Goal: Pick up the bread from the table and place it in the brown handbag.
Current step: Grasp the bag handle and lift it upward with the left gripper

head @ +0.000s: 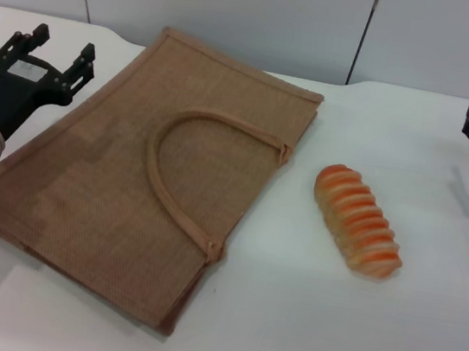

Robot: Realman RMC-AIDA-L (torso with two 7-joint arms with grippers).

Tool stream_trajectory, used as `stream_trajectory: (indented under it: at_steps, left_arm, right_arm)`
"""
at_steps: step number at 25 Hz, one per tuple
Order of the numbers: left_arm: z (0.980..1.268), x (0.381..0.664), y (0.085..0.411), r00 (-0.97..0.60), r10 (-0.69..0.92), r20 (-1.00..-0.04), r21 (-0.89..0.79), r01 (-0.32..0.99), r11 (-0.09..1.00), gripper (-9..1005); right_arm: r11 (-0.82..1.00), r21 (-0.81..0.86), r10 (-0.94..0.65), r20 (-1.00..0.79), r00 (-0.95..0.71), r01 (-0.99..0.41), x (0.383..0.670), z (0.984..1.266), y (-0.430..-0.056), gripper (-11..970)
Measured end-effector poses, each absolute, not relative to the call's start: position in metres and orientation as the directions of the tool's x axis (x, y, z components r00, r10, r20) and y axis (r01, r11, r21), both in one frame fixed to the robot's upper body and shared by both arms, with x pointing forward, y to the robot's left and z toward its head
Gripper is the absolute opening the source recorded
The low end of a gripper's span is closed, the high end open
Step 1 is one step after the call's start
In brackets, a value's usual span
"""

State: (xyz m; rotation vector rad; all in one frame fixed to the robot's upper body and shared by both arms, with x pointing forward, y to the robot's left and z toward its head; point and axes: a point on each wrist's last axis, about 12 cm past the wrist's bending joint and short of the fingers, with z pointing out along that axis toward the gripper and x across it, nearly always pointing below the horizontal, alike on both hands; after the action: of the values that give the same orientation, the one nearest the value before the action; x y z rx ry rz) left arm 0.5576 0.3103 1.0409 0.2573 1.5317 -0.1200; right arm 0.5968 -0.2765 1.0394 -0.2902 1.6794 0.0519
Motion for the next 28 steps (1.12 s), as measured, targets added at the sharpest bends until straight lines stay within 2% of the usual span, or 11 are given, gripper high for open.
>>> stream_trajectory:
  at_steps: [22, 28]
  left_arm:
    - [1.045, 0.564, 0.306, 0.040, 0.055, -0.998, 0.063, 0.252, 0.966, 723]
    - [1.052, 0.572, 0.296, 0.014, 0.014, -1.000, 0.018, 0.368, 0.930, 722]
  right_arm:
    - [0.968, -0.133, -0.161, -0.979, -0.124, -0.213, 0.601, 1.039, -0.277, 864]
    - [0.969, -0.134, -0.168, -0.974, -0.155, -0.208, 0.601, 1.036, -0.279, 863]
